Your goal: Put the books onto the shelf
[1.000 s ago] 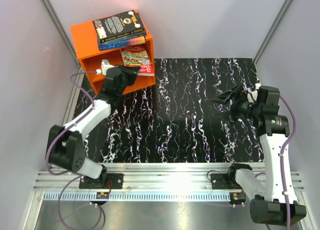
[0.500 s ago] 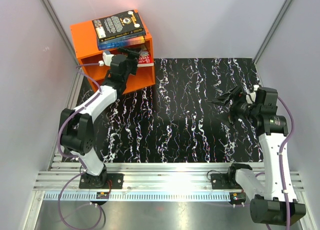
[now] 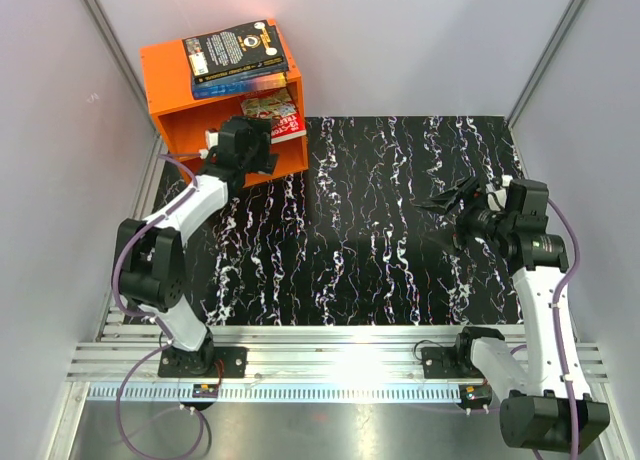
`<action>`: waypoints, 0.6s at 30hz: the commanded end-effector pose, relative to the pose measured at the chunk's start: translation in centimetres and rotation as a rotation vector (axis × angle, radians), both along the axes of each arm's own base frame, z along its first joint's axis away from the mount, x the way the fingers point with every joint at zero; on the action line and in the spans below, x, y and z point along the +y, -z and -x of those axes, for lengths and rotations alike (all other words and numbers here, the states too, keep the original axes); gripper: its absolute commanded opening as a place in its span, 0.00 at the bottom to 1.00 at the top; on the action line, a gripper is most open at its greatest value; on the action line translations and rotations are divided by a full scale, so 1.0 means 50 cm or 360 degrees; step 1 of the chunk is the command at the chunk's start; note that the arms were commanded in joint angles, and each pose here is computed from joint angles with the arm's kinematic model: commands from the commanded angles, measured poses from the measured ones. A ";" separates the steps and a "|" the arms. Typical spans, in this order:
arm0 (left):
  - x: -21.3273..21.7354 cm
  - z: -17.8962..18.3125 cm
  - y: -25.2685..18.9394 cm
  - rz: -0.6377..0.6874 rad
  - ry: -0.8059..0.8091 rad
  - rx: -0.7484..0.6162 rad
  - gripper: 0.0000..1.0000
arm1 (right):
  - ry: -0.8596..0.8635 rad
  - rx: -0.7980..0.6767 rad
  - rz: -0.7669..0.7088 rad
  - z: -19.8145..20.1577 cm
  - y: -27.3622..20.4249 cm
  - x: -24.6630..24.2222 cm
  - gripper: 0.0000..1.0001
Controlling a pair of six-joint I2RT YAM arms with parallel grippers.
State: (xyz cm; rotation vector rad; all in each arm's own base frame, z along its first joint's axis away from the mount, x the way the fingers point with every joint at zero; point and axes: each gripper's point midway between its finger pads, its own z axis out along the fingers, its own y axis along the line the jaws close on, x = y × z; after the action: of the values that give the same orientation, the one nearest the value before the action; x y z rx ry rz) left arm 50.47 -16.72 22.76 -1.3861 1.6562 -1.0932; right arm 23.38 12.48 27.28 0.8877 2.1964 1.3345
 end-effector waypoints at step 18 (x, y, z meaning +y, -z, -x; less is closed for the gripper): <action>0.016 0.157 -0.143 -0.0148 0.0238 -0.0085 0.05 | -0.0082 -0.0097 -0.0044 0.040 -0.013 0.015 0.89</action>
State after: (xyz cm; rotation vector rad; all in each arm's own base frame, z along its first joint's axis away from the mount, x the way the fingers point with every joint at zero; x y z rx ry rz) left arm 44.12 -16.47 27.70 -1.3007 1.7800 -1.1207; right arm 22.13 12.91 27.67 0.8430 2.1737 1.3721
